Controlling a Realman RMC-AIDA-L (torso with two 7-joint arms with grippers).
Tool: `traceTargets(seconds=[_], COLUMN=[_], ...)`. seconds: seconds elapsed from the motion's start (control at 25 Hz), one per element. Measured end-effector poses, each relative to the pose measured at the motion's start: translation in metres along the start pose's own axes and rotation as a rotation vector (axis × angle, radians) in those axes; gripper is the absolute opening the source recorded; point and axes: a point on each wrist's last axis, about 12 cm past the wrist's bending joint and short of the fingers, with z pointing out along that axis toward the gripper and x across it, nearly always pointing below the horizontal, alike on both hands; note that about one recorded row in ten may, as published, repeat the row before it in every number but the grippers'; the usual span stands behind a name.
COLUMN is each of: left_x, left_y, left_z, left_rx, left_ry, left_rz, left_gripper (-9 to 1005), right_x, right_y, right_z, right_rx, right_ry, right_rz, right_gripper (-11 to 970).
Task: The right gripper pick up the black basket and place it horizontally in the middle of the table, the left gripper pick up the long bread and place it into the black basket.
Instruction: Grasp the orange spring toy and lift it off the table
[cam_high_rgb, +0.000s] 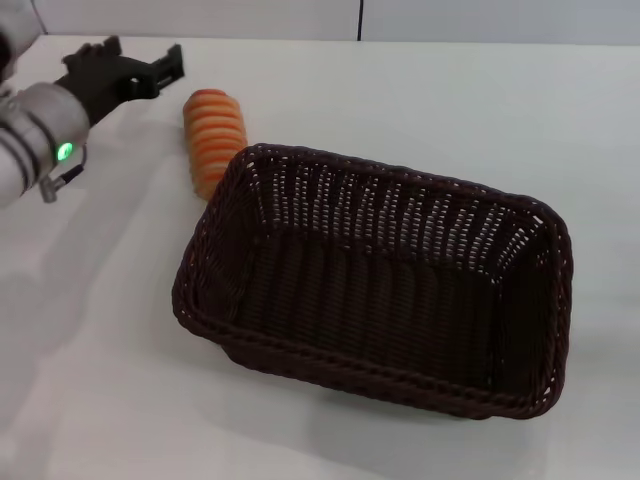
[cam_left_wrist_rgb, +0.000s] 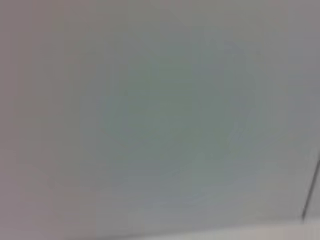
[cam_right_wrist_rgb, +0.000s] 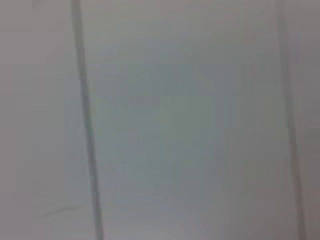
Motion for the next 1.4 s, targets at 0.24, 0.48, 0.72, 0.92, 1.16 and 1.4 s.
traceTargets(seconds=[0.24, 0.48, 0.72, 0.92, 1.16, 1.4], left_x=[-0.031, -0.04, -0.038, -0.026, -0.023, -0.024], left_y=[-0.029, -0.043, -0.05, -0.05, -0.052, -0.053], left_z=[0.012, 0.022, 0.036, 0.045, 0.049, 0.047], left_rx=[-0.06, -0.044, 0.0, -0.009, -0.005, 0.014], left_ry=[0.264, 0.44, 0.49, 0.522, 0.546, 0.534], left_rz=[0.12, 0.14, 0.111, 0.105, 0.113, 0.158], left_gripper=[850, 852, 854, 854, 843, 762], right_x=[0.012, 0.016, 0.015, 0.015, 0.014, 0.013], right_y=[-0.02, -0.023, -0.022, -0.02, -0.018, -0.019], right_z=[-0.008, -0.008, -0.007, -0.006, -0.004, -0.003], right_rx=[0.079, 0.096, 0.091, 0.084, 0.077, 0.075], right_ry=[-0.024, -0.031, -0.038, -0.039, -0.039, -0.042], right_rz=[0.024, 0.025, 0.023, 0.019, 0.019, 0.016], right_gripper=[822, 819, 820, 820, 819, 819])
